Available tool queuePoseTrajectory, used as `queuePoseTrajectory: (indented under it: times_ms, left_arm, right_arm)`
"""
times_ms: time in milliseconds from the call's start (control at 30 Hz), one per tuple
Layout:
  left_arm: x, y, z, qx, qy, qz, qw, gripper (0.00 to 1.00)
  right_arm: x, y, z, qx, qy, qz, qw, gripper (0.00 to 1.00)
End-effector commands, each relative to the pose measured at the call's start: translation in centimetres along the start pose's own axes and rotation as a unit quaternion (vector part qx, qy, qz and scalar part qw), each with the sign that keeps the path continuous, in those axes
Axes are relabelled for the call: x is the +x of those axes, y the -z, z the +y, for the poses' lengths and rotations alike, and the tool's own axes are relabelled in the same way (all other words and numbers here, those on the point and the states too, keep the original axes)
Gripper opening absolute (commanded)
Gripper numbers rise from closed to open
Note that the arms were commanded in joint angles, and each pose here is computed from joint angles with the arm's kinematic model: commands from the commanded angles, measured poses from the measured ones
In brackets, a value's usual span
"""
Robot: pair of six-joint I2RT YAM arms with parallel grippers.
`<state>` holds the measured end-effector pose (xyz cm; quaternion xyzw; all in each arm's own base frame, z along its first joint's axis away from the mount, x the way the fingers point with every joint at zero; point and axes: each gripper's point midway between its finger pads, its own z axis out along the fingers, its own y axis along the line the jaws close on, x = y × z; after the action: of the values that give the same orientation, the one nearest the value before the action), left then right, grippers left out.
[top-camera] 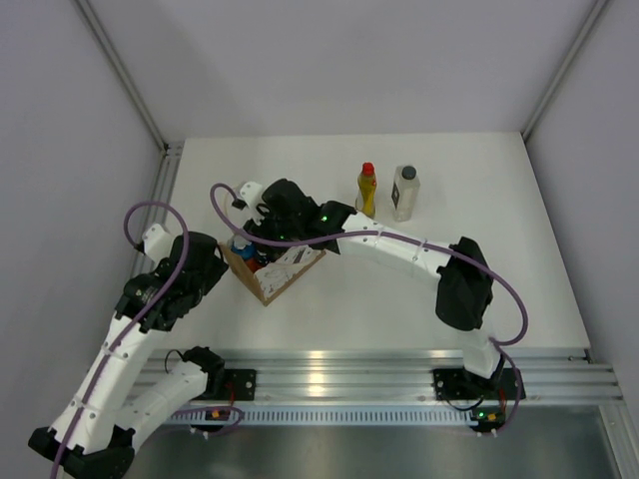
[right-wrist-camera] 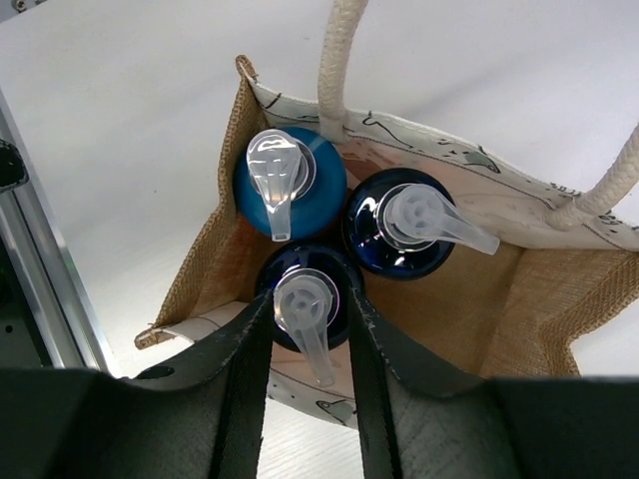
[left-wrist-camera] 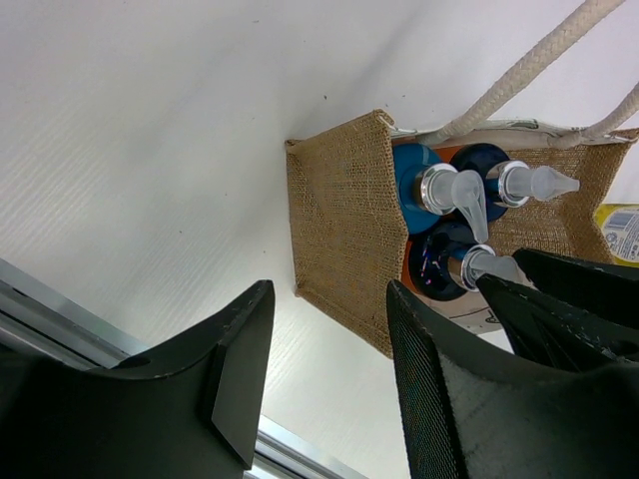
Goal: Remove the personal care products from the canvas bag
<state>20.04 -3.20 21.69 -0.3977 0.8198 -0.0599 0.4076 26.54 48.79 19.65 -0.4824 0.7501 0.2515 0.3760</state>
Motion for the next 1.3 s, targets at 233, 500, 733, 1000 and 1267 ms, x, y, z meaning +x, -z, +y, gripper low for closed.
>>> queuePoseTrajectory:
  times_ms: [233, 500, 733, 1000, 1267]
  left_arm:
    - [-0.7, 0.2, -0.2, 0.003, -0.001, -0.012, 1.000, 0.54]
    - [-0.7, 0.2, -0.2, 0.002, 0.001, -0.013, 1.000, 0.54]
    - [-0.7, 0.2, -0.2, 0.001, 0.000, -0.012, 1.000, 0.54]
    - [-0.7, 0.2, -0.1, 0.003, 0.003, -0.012, 1.000, 0.54]
    - [-0.4, 0.0, 0.1, -0.001, -0.002, -0.009, 1.000, 0.54]
  right_arm:
    - [0.6, -1.1, 1.2, -0.011, 0.003, 0.008, 1.000, 0.33]
    - [1.1, -0.9, 1.3, -0.012, 0.003, 0.012, 1.000, 0.18]
    - [-0.8, 0.3, 1.1, -0.005, 0.005, -0.011, 1.000, 0.00]
    - [-4.8, 3.1, 0.7, 0.011, 0.005, -0.060, 0.998, 0.00]
    - [-8.1, 6.5, 0.3, 0.029, 0.005, -0.105, 0.994, 0.00]
